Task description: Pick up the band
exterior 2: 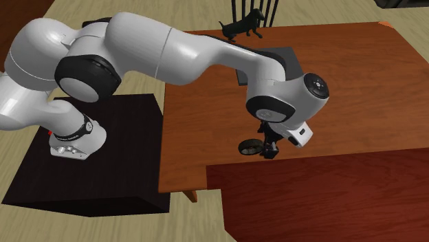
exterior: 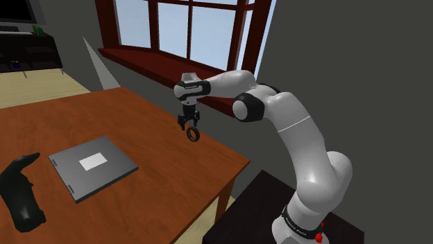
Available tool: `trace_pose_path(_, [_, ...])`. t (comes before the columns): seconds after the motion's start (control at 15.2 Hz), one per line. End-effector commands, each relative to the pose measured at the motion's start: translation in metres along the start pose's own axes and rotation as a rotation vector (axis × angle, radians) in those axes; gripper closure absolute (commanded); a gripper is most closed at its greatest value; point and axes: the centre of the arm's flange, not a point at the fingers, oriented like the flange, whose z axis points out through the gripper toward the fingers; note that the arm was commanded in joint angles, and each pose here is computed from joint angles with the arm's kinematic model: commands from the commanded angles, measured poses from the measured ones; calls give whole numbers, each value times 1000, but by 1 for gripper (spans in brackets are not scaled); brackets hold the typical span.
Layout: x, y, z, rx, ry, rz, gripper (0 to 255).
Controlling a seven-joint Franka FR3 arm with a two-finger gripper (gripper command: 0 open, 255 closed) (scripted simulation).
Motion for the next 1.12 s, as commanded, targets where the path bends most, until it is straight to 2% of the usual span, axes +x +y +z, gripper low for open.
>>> trace_pose_path(0.0, [2, 2, 11, 0, 0, 0, 0])
trace_pose_path(0.13, [4, 2, 24, 0, 0, 0, 0])
trace_pose_path(0.26, [4, 2, 24, 0, 0, 0, 0])
trace_pose_path(0.33, [4, 3, 24, 0, 0, 0, 255])
trace_pose_path(0.92, [4, 2, 24, 0, 0, 0, 255])
trace_pose_path(1.06, [2, 2, 14, 0, 0, 0, 255])
